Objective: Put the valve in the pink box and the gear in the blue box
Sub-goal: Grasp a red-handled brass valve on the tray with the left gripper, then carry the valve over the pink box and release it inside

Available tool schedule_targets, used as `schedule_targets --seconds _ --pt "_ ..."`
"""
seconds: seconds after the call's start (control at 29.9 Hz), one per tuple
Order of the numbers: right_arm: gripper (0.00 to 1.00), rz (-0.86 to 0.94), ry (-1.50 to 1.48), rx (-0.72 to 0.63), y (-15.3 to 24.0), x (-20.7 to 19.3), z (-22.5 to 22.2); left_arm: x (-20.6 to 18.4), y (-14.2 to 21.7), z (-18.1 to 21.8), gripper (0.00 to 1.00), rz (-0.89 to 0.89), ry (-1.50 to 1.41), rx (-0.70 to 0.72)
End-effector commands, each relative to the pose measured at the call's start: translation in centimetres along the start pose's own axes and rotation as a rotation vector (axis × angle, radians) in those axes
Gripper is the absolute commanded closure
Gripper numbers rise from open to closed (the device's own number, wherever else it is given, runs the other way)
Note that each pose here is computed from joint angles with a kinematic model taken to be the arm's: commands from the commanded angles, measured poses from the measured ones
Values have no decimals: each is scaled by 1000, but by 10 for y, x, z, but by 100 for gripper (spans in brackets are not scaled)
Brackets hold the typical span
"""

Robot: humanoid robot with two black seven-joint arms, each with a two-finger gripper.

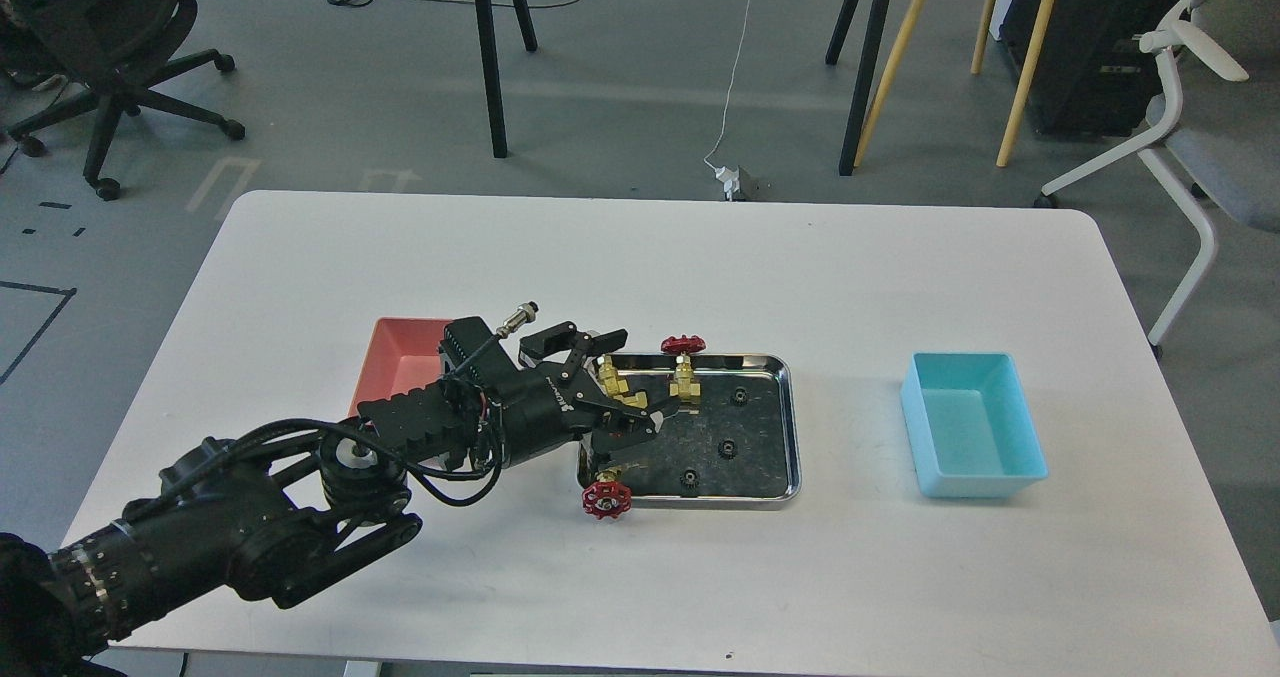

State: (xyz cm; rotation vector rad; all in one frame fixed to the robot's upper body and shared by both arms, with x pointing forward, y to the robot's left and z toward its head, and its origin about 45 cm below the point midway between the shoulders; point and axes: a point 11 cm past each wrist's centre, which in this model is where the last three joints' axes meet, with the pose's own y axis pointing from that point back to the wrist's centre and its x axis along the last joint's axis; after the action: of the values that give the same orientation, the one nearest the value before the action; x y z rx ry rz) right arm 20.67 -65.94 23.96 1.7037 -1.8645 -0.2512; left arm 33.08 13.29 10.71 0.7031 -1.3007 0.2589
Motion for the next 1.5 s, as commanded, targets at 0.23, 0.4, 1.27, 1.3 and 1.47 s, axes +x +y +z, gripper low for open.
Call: schedule_targets --seconds 0.23,0.4,1.27,1.3,1.47 --pt "1 9 1 2 1 3 0 -34 -8 -5 3 -84 10 24" --pt "1 6 -1 2 0 1 2 -45 -10 -2 7 -87 18 31" --pt "1 14 -2 0 0 3 4 -51 -6 -17 68 -115 0 75" --pt "1 14 -2 -2 0 3 4 -51 -6 -17 70 -114 0 73" --pt "1 15 -1 -3 0 3 5 -52 -8 -11 82 -110 8 61"
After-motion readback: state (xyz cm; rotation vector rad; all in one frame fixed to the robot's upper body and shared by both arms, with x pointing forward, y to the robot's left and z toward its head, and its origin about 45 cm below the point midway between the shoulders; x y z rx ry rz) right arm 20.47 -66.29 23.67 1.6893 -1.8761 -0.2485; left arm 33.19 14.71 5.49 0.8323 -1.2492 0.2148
